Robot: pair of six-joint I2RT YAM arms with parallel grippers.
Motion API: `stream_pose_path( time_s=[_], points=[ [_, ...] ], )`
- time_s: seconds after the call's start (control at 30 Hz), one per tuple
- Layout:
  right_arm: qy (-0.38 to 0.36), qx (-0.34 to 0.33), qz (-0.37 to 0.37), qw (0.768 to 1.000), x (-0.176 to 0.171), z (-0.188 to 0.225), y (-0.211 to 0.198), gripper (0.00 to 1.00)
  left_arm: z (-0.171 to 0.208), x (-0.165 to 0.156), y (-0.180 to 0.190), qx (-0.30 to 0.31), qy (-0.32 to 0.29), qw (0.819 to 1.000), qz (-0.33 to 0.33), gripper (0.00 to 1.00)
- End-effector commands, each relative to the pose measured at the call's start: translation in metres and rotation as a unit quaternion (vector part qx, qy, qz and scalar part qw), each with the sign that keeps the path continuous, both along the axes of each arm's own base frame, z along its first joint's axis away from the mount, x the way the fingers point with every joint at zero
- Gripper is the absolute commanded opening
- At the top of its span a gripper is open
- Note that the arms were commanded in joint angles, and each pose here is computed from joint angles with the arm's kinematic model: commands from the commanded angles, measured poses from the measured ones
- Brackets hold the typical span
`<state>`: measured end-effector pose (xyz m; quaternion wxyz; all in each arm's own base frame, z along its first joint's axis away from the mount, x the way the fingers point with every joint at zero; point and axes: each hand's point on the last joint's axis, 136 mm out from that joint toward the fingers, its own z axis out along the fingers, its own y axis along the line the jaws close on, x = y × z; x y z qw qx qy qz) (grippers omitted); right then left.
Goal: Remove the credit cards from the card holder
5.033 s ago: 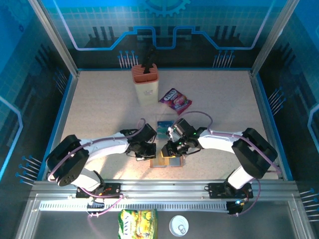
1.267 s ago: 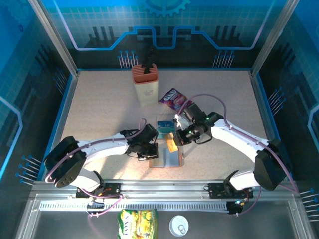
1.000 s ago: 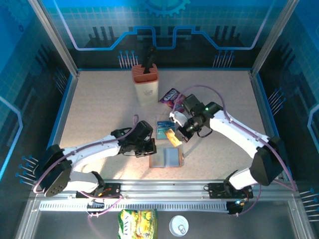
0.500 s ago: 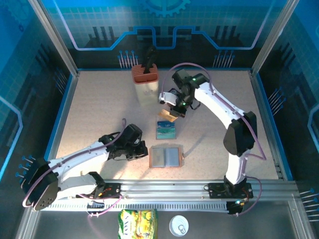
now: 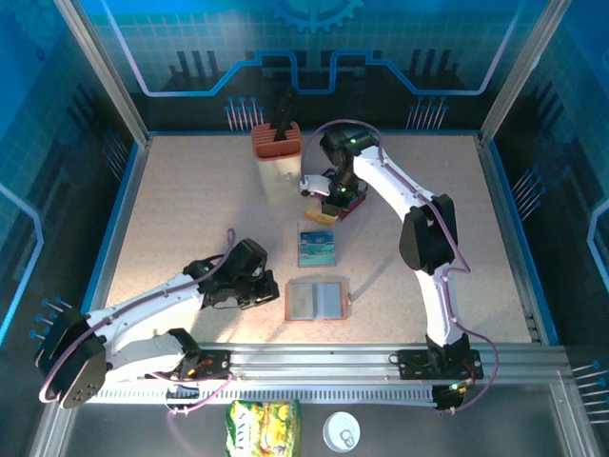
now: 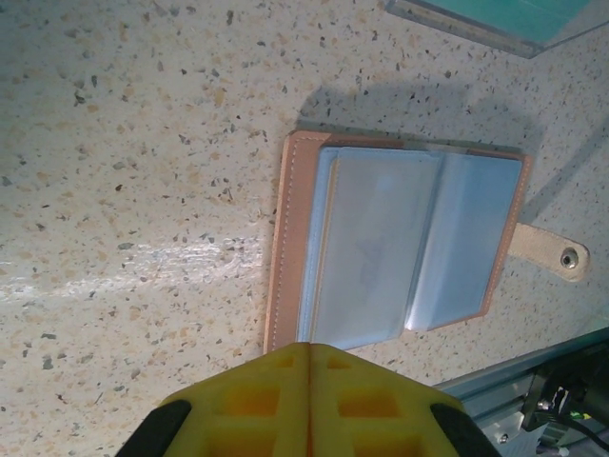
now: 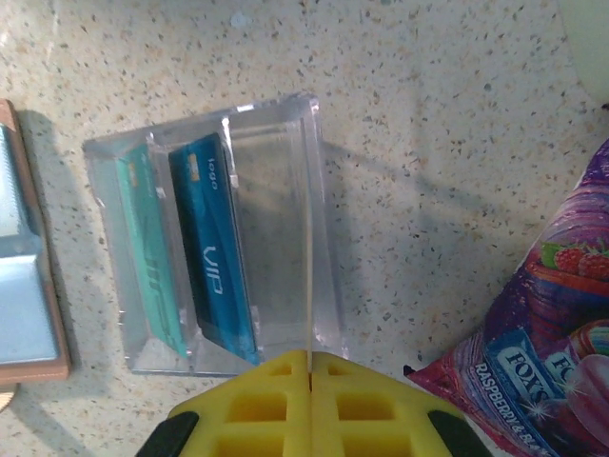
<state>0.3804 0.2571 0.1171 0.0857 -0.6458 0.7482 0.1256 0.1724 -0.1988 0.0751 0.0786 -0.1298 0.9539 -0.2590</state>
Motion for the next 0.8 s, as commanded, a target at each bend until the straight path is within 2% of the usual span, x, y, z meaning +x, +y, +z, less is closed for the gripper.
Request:
stream_pose_path(
  time_s=[0.0, 0.13, 0.23, 0.33, 0.5, 0.77],
  points=[
    [0.008, -0.019, 0.015, 1.000, 0.002, -0.010, -0.011, 0.00, -0.005, -0.003, 0.009, 0.009, 0.009, 1.000, 0.017, 0.07],
    [0.017, -0.020, 0.021, 0.999, -0.001, -0.022, -0.010, 0.02, -0.007, -0.004, 0.011, 0.010, 0.012, 1.000, 0.019, 0.07],
    [0.011, -0.021, 0.020, 1.000, 0.001, -0.022, -0.009, 0.16, -0.008, -0.004, 0.012, 0.011, 0.014, 1.000, 0.021, 0.07],
    [-0.022, -0.015, 0.009, 1.000, 0.010, -0.011, -0.008, 0.23, -0.008, -0.004, 0.012, 0.011, 0.014, 1.000, 0.021, 0.07],
    [-0.090, 0.005, -0.019, 0.996, 0.031, 0.011, -0.004, 0.27, -0.008, -0.004, 0.012, 0.011, 0.014, 1.000, 0.021, 0.07],
    [-0.103, 0.042, -0.052, 0.992, 0.031, 0.024, 0.013, 0.28, -0.009, -0.002, 0.008, 0.003, 0.014, 1.000, 0.017, 0.07]
  ],
)
